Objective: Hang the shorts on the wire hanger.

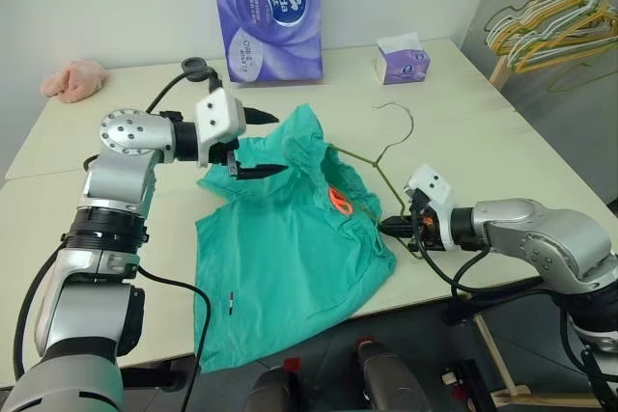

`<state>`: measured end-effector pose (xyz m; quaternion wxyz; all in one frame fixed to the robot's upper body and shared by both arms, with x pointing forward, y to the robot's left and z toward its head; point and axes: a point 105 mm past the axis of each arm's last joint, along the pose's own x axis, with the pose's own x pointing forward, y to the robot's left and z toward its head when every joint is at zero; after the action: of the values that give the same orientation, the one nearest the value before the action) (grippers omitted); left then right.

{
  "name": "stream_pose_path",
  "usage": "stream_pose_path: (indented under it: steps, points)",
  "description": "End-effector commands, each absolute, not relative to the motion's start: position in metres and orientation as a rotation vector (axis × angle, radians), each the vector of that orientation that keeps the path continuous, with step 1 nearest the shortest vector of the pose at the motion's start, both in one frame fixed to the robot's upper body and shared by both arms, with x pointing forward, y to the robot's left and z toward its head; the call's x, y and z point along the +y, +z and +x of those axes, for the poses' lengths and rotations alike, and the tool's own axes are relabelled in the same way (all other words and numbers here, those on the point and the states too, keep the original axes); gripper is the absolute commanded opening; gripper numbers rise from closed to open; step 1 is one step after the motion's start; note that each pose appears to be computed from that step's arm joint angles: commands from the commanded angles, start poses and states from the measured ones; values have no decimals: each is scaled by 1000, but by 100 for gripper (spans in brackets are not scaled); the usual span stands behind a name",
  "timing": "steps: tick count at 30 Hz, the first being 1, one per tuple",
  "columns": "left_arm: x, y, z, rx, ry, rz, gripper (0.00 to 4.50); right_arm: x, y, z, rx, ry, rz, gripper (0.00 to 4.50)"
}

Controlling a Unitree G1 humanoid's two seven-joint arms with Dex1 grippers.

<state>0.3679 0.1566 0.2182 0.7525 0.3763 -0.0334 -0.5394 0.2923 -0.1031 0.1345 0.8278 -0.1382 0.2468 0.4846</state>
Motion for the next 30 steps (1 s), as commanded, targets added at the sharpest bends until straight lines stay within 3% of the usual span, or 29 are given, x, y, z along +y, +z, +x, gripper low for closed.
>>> stream_pose_path:
  steps: [1, 8, 18, 21, 30]
  points:
    - [145, 227, 365, -132, -1231, 905, 448, -95, 152, 288, 431, 1085, -390, 0]
    - [129, 226, 368, -190, -1260, 887, 448, -94, 151, 284, 409, 1111, -482, 0]
    - [139, 185, 364, -51, -1327, 1053, 448, -91, 157, 279, 364, 1156, -533, 0]
    - [138, 181, 364, -48, -1331, 1055, 389, -88, 161, 276, 341, 1177, -539, 0]
    - [129, 179, 360, -61, -1361, 996, 110, -84, 162, 271, 308, 1213, -608, 0]
